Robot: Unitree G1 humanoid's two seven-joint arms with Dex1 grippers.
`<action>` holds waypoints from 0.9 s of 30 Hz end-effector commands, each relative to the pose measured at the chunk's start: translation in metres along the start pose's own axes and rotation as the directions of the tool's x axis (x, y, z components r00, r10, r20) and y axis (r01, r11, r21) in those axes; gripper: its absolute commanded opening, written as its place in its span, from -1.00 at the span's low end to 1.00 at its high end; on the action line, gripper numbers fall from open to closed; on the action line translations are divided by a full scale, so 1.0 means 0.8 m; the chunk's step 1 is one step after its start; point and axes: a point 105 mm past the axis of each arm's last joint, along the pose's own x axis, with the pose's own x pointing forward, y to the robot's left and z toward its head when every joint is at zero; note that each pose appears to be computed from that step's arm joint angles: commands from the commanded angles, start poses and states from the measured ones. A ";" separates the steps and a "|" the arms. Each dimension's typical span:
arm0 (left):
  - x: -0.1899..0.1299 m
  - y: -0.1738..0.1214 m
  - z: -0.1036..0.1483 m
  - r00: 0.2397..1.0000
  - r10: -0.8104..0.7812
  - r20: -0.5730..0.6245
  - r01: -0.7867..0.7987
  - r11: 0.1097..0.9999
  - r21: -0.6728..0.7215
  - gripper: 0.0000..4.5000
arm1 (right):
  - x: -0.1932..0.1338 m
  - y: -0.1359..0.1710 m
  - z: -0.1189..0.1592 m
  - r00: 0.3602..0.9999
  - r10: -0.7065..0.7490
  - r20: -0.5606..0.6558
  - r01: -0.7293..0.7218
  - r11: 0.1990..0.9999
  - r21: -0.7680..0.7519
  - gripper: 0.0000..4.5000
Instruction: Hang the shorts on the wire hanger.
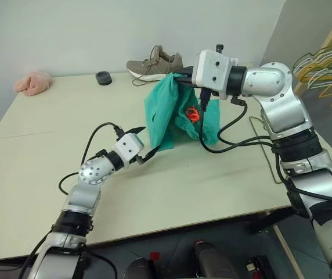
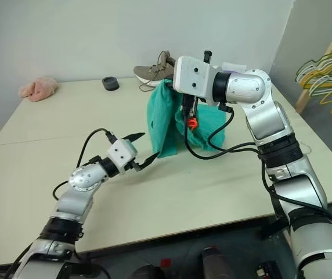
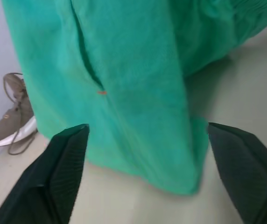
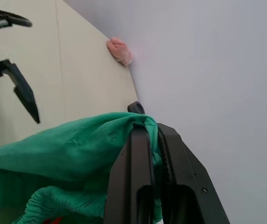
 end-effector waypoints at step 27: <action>0.037 -0.062 -0.038 0.994 0.016 -0.104 -0.026 0.995 -0.095 0.07 | -0.023 -0.016 0.035 0.998 -0.012 0.057 0.010 0.999 0.034 -1.00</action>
